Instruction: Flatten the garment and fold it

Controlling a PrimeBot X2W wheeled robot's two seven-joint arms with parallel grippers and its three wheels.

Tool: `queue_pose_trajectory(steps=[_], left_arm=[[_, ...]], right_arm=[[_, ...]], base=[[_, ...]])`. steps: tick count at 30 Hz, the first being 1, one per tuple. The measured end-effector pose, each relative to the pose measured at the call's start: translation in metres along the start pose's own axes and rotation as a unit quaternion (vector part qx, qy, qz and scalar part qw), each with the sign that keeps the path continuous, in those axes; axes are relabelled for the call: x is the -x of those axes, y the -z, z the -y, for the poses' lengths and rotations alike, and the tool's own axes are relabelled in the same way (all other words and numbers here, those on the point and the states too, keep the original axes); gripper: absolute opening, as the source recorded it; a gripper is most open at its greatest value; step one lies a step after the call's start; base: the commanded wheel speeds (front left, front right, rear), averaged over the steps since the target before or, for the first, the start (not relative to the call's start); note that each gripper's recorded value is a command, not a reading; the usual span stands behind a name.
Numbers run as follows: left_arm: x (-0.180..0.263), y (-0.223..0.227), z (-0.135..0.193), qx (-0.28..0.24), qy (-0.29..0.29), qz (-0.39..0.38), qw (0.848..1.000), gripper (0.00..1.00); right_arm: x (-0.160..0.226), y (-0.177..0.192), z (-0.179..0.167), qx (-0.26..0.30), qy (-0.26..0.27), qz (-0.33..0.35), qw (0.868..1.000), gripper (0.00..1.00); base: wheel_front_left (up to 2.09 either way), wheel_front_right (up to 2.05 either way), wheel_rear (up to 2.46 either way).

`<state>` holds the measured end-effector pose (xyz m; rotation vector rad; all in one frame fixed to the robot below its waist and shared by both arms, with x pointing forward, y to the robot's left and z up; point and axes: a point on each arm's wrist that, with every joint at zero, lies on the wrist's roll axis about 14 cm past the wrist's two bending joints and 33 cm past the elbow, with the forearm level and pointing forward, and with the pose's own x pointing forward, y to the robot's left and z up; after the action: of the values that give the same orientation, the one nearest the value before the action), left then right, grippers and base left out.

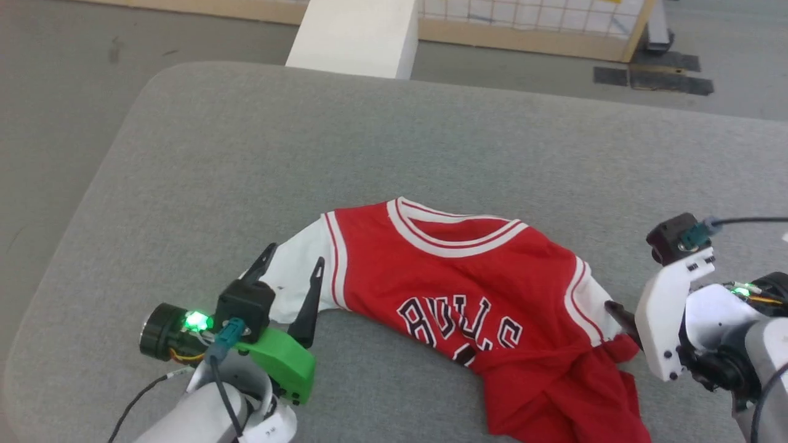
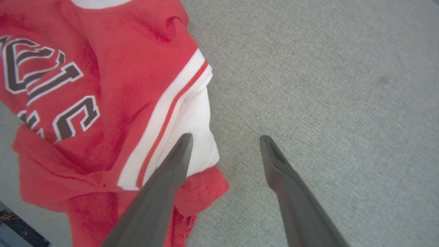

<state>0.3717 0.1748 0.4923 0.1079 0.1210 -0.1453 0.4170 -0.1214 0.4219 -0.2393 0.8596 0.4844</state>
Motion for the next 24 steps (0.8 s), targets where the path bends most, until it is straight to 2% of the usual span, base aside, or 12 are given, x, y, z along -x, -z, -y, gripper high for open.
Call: queue_pose_trajectory(steps=[5, 11, 12, 13, 14, 19, 24], left_arm=[[0.000, 0.008, -0.002, 0.005, -0.011, -0.011, 1.000, 1.00], [-0.003, 0.014, -0.009, 0.007, -0.025, -0.018, 1.000, 1.00], [-0.003, 0.015, -0.010, 0.007, -0.027, -0.021, 0.999, 1.00], [-0.002, 0.018, -0.011, 0.007, -0.030, -0.024, 0.999, 1.00], [-0.002, 0.020, -0.013, 0.007, -0.032, -0.028, 0.999, 1.00], [0.000, 0.027, -0.015, 0.008, -0.039, -0.039, 0.998, 1.00], [0.000, 0.018, -0.011, 0.017, -0.032, -0.027, 0.999, 1.00]], right_arm=[[-0.021, 0.009, -0.005, 0.018, -0.014, -0.070, 0.997, 1.00], [-0.043, 0.027, -0.010, 0.050, -0.025, -0.123, 0.991, 1.00], [-0.046, 0.028, -0.010, 0.053, -0.027, -0.126, 0.990, 0.87], [-0.049, 0.027, -0.012, 0.054, -0.030, -0.126, 0.990, 0.35], [-0.051, 0.026, -0.012, 0.054, -0.032, -0.124, 0.990, 0.00], [-0.056, 0.015, -0.017, 0.054, -0.038, -0.090, 0.994, 0.00], [-0.039, -0.008, -0.008, 0.056, -0.021, -0.026, 0.998, 0.00]], base=[[0.00, 0.00, 0.00], [0.00, 0.00, 0.00], [0.00, 0.00, 0.00], [0.00, 0.00, 0.00], [0.00, 0.00, 0.00], [0.00, 0.00, 0.00], [0.00, 0.00, 0.00]])
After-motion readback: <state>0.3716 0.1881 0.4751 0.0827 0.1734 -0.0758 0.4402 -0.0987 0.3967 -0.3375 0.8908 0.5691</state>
